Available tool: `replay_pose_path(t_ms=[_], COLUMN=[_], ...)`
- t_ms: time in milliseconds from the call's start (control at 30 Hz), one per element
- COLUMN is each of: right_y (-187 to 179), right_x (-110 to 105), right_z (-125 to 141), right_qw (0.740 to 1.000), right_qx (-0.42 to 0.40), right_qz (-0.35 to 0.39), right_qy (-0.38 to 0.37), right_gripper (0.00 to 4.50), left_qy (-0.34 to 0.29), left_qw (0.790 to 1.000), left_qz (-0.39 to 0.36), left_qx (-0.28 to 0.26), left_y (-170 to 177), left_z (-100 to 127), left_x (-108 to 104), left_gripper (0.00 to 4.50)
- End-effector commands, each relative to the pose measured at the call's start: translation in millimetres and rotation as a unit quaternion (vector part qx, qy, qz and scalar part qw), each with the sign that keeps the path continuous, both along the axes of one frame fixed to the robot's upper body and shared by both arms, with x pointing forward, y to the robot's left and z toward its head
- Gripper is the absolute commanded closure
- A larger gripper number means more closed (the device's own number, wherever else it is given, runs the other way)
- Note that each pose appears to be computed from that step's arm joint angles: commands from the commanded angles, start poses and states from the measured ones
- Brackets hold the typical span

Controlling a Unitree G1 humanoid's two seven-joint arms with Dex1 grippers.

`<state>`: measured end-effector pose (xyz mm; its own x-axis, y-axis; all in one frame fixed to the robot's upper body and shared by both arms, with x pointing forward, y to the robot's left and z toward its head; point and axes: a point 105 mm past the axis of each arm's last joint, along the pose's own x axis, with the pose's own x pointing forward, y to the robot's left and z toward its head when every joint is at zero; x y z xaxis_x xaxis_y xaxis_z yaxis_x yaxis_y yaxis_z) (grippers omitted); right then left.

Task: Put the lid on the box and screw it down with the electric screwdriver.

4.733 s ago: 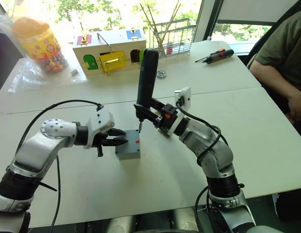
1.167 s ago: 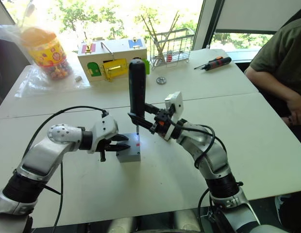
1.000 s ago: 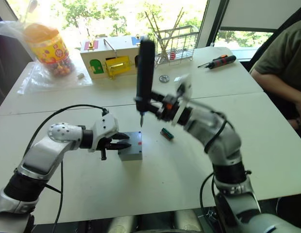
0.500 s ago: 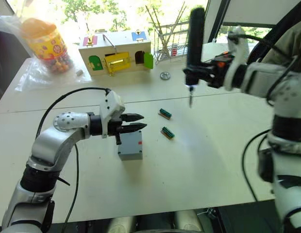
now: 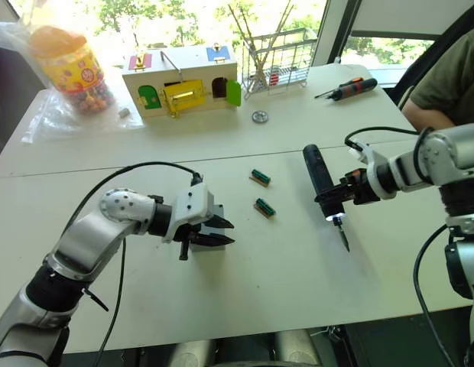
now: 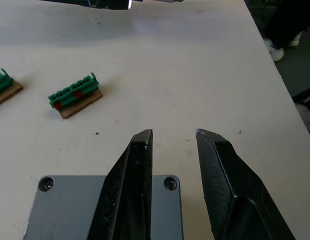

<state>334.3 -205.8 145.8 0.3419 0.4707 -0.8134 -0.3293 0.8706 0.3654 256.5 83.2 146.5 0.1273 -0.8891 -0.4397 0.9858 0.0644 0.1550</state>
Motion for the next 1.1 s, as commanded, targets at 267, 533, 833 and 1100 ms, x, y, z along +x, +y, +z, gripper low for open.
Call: replay_pose_path(t_ms=[267, 533, 833, 1100], right_y=[1.6, -5.8, 19.2, 50.6], right_x=[10.2, 20.6, 44.1, -51.6], right_z=[-5.7, -4.1, 86.1, 67.1], right_qw=[0.999, 0.997, 0.939, 0.878], right_qx=[-0.032, -0.061, 0.01, 0.165], right_qz=[0.002, 0.001, 0.063, 0.201], right_qy=[-0.014, -0.055, -0.339, -0.401], right_gripper=[2.76, 0.02, 0.02, 0.02], left_qy=[-0.008, 0.008, 0.033, 0.124], left_qw=[1.0, 0.998, 0.965, 0.923], left_qz=[0.012, 0.042, 0.19, 0.339], left_qx=[-0.014, -0.056, -0.18, -0.13], left_y=[-1.0, 4.0, 59.2, 143.2], left_z=[3.2, 13.9, 52.1, 6.9], left_x=[-2.9, 2.4, 28.5, -5.4], left_gripper=[3.14, 3.14, 3.14, 3.14])
